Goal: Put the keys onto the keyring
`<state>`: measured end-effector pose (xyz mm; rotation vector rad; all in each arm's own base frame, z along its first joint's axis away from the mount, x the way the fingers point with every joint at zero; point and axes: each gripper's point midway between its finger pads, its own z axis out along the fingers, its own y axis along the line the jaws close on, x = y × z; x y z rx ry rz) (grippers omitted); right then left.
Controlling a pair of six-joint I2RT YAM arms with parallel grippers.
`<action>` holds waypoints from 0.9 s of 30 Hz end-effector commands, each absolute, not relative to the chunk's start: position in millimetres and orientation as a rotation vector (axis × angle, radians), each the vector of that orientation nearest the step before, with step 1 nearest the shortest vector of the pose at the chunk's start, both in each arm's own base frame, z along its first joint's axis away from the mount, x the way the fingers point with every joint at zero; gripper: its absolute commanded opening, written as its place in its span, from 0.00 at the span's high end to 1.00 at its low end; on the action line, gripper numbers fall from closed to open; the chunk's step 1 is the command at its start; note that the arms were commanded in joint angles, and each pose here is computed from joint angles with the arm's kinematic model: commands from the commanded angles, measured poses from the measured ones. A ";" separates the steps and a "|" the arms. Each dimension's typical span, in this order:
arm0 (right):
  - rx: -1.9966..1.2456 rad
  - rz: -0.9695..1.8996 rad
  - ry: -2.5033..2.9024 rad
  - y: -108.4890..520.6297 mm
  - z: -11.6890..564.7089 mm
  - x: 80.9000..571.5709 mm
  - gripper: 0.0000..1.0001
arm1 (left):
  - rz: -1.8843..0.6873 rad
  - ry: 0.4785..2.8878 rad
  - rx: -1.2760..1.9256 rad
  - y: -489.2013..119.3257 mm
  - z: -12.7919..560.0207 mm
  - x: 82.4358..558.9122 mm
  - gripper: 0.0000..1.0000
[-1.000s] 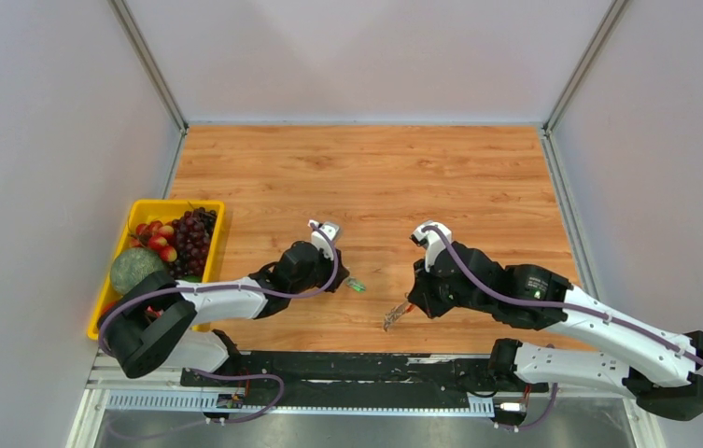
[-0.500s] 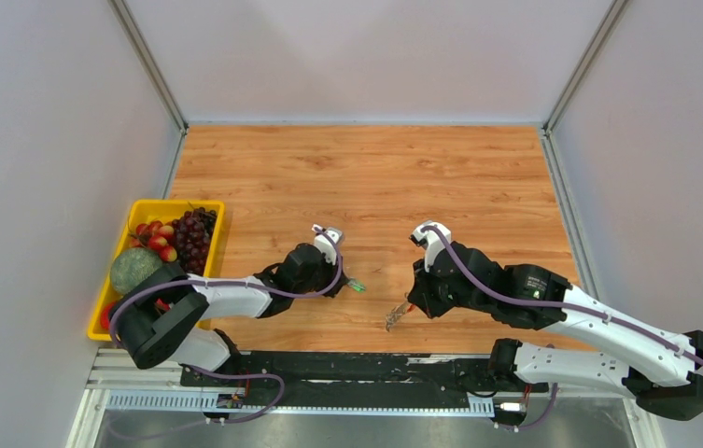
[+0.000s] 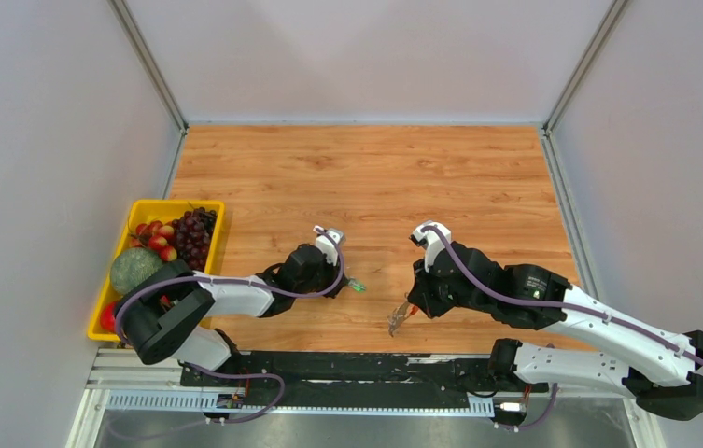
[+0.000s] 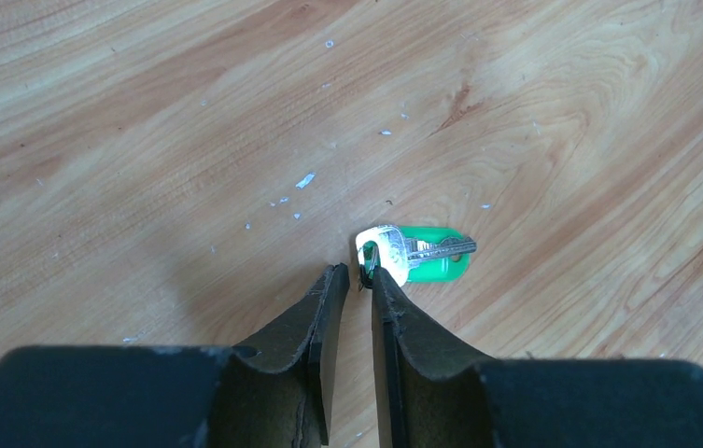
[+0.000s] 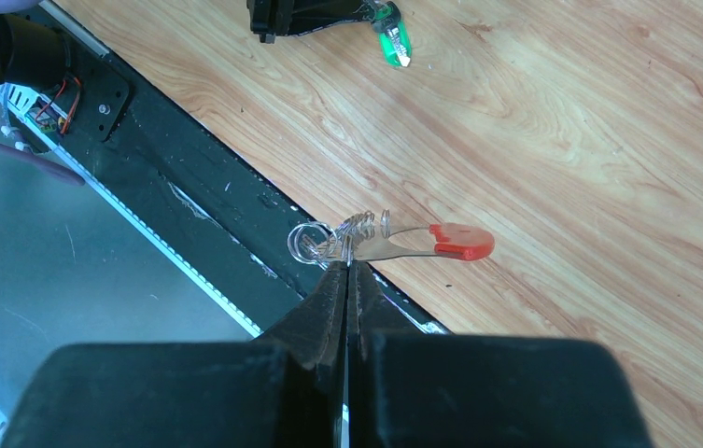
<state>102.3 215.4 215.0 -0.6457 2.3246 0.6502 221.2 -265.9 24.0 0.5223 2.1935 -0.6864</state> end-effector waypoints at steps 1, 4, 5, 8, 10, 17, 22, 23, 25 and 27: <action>-0.636 0.701 2.278 223.3 224.2 103.9 1.00 | -0.712 2.150 0.532 -275.8 31.3 227.4 0.73; -0.632 0.703 2.275 222.7 224.5 104.0 1.00 | -0.709 2.146 0.531 -276.8 31.2 228.8 0.75; -0.631 0.707 2.274 222.9 225.0 103.8 1.00 | -0.707 2.144 0.529 -276.9 31.6 229.7 0.75; -0.629 0.707 2.274 222.3 224.6 103.5 1.00 | -0.707 2.137 0.524 -277.3 32.8 231.0 0.85; -0.627 0.707 2.276 222.0 223.9 103.6 1.00 | -0.706 2.135 0.525 -276.9 32.8 230.8 0.94; -0.640 0.702 2.273 223.5 223.0 104.3 1.00 | -0.724 2.071 0.550 -278.5 50.7 225.9 1.00; -0.670 0.693 2.262 226.1 223.5 105.7 1.00 | -0.769 1.960 0.606 -282.5 87.4 217.0 1.00; -0.680 0.699 2.257 227.3 224.0 105.2 1.00 | -0.790 1.924 0.616 -283.3 100.8 213.2 1.00; -0.700 0.708 2.245 229.9 224.9 105.1 1.00 | -0.822 1.863 0.655 -284.0 120.1 205.8 1.00; -0.729 0.727 2.230 233.5 226.3 103.6 1.00 | -0.855 1.809 0.687 -283.3 137.9 197.7 1.00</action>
